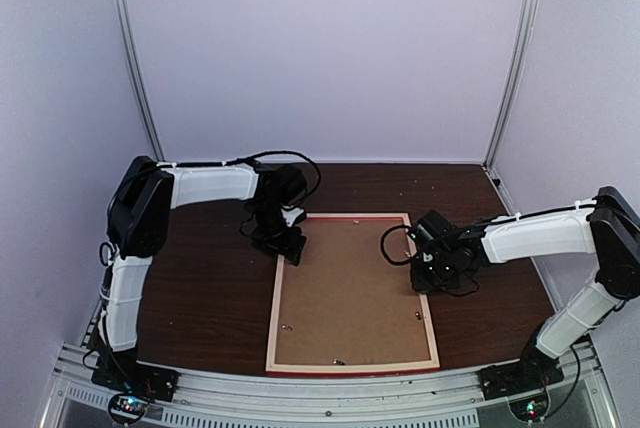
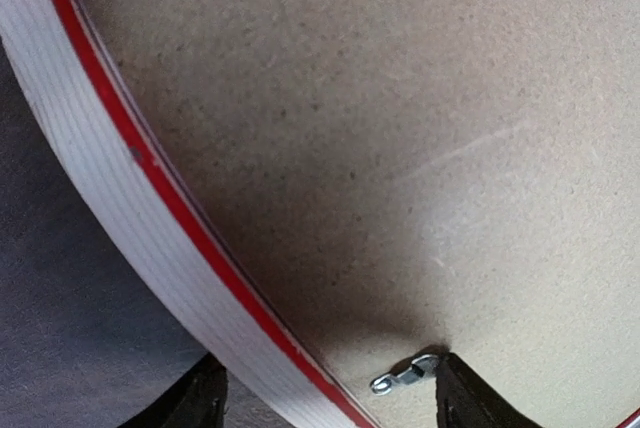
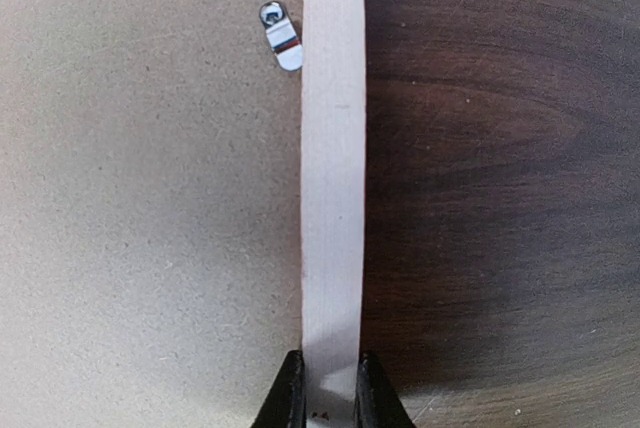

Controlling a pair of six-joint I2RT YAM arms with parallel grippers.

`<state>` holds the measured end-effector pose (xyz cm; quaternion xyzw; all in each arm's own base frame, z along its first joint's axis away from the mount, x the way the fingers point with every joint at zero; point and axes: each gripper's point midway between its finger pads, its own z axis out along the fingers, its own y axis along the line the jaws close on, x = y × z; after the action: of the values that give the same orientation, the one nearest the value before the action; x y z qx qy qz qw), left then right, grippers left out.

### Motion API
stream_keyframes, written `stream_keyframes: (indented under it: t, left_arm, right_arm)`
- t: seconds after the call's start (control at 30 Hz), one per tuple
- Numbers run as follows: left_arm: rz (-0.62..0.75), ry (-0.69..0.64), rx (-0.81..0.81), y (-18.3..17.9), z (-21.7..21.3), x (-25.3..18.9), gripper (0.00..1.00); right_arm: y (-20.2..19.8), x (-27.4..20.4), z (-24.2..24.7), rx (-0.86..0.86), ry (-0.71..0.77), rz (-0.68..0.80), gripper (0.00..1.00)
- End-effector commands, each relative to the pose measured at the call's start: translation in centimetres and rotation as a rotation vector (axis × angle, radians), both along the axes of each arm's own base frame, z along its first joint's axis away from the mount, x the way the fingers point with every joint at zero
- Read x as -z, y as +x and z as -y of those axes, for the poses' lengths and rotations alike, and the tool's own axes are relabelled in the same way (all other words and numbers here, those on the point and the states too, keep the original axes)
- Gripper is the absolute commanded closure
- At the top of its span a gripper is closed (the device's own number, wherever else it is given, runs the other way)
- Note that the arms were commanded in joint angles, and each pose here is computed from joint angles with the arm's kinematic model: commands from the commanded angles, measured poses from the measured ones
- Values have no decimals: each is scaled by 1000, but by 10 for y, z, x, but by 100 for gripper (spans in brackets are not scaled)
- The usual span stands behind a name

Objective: Put the photo into the frame
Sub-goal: Press the fastener onto the backboard.

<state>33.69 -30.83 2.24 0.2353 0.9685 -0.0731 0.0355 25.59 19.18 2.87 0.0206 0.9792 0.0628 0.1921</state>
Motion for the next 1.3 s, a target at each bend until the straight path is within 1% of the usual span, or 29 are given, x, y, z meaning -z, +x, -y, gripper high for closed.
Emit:
stream_keyframes:
  t: [0.0, 0.17, 0.33, 0.7, 0.93, 1.27]
  left_arm:
    - [20, 27, -11, 10, 0, 10, 30]
    - [14, 33, -14, 11, -1, 13, 36]
    - [7, 36, -23, 11, -3, 15, 47]
    - [-8, 34, -40, 10, -7, 18, 59]
    - [-28, 30, -46, 5, -8, 20, 64]
    - [-64, 17, -51, -8, -11, 19, 68]
  right_arm:
    - [6, -5, -3, 19, 16, 37, 100]
    - [6, -5, -2, 20, 17, 37, 100]
    - [6, -4, -2, 19, 15, 36, 100]
    - [6, -3, -2, 20, 14, 34, 100]
    - [5, -3, -3, 19, 15, 33, 100]
    - [5, -2, -2, 19, 13, 32, 100]
